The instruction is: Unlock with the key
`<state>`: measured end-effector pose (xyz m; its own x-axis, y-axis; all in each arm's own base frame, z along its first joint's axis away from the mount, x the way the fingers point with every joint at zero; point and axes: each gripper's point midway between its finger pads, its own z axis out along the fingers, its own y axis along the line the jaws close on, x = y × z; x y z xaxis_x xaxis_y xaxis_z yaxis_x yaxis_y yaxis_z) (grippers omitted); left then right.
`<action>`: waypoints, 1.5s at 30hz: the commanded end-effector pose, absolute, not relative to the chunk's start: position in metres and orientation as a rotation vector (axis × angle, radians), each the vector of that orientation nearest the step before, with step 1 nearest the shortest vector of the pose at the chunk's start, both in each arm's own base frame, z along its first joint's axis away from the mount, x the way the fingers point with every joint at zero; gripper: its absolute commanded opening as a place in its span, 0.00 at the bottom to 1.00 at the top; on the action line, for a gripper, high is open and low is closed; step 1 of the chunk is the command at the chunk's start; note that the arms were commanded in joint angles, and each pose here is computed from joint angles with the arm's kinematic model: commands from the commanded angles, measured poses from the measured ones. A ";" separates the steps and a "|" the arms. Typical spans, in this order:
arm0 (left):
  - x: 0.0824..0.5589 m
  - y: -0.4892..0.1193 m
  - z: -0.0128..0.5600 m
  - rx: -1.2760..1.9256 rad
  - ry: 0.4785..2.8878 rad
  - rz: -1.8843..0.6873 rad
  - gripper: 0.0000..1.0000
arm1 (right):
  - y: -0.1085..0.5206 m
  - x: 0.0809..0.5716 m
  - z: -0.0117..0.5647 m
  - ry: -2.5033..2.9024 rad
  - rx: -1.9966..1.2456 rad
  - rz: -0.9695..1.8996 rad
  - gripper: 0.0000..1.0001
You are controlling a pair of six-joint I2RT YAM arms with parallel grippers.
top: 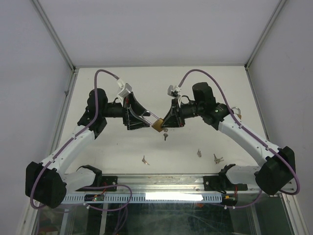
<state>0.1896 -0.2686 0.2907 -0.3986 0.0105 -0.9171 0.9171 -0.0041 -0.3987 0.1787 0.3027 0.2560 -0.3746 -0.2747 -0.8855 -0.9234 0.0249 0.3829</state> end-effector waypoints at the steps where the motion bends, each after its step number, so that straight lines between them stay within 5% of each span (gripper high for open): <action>1: 0.203 -0.250 0.302 1.071 1.477 -1.404 0.76 | 0.303 0.177 0.293 1.526 -1.259 1.383 0.00; 11: 0.193 -0.262 0.315 1.149 1.454 -1.359 0.45 | 0.305 0.180 0.295 1.521 -1.270 1.393 0.00; 15: 0.194 -0.263 0.308 1.155 1.483 -1.327 0.41 | 0.305 0.179 0.299 1.514 -1.270 1.392 0.00; 22: 0.196 -0.269 0.322 1.163 1.454 -1.325 0.02 | 0.305 0.178 0.298 1.515 -1.275 1.401 0.00; 31: 0.198 -0.275 0.340 1.071 1.466 -1.341 0.00 | 0.304 0.181 0.289 1.548 -1.262 1.378 0.00; 38: 0.191 -0.276 0.375 1.005 1.388 -1.410 0.00 | 0.297 0.181 0.292 1.501 -1.250 1.302 0.94; 45: 0.176 -0.271 0.400 0.972 1.289 -1.474 0.00 | 0.272 0.184 0.300 1.366 -1.050 1.215 0.98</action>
<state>0.1992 -0.2769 0.3452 -0.3887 -0.0185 -0.9212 0.9194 0.0577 -0.3891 0.1753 0.2796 0.2661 -0.2601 -0.1638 -0.9516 -0.9654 0.0605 0.2535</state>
